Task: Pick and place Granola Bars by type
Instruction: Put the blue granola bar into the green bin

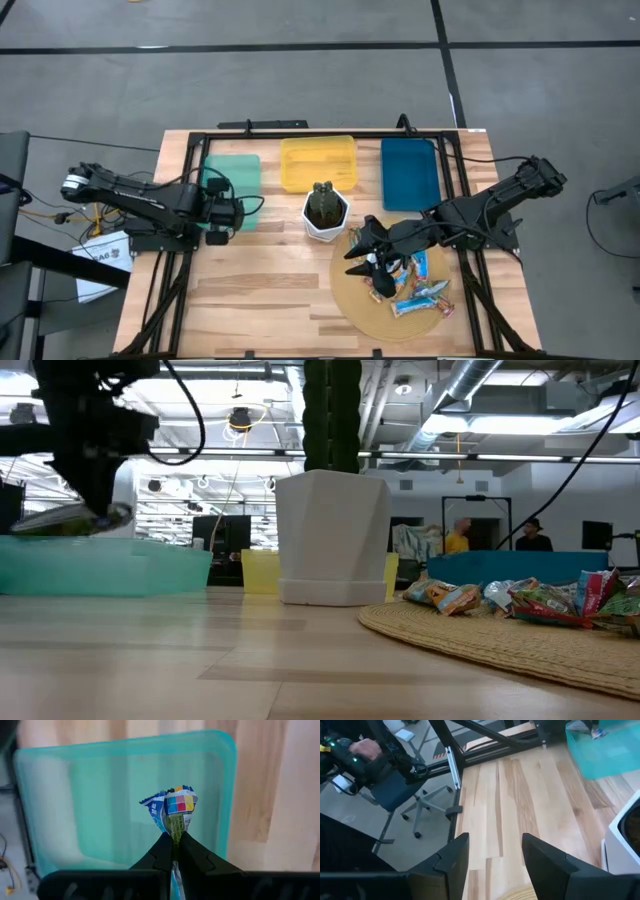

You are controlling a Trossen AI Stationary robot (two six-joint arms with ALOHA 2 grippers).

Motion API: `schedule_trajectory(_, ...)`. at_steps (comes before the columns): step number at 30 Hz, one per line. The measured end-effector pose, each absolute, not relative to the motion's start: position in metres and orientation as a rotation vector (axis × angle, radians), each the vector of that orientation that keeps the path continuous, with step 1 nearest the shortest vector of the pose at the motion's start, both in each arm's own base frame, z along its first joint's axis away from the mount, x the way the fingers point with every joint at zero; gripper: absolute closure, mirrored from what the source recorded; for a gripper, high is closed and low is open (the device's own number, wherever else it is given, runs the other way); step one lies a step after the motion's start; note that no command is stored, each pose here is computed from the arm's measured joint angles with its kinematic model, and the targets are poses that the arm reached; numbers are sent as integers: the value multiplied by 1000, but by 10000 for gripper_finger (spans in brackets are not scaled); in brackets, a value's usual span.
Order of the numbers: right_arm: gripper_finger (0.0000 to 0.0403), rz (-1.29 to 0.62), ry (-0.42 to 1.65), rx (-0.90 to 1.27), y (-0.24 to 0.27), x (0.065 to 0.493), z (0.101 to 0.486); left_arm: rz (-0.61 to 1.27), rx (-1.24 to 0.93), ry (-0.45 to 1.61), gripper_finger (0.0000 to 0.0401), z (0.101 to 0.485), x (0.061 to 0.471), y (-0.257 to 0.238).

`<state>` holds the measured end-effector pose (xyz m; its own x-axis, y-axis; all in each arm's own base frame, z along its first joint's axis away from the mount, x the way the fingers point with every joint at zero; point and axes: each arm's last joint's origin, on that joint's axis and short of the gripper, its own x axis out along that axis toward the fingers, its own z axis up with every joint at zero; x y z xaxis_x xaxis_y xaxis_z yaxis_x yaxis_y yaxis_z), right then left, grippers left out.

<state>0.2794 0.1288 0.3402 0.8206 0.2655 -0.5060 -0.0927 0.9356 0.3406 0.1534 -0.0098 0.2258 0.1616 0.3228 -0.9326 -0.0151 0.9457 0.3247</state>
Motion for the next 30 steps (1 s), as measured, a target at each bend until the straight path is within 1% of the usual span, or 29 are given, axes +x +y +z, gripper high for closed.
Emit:
schedule_trajectory(7,232,181,580,313,125,281,340,113,376,1387,392,219,170,-8)
schedule_trajectory(11,231,179,580,314,125,281,340,62,382,1441,392,210,177,-8)
schedule_trajectory(23,236,181,580,314,125,281,340,40,394,1636,360,184,188,-8)
schedule_trajectory(30,237,181,581,314,125,281,340,49,386,1640,358,184,188,-8)
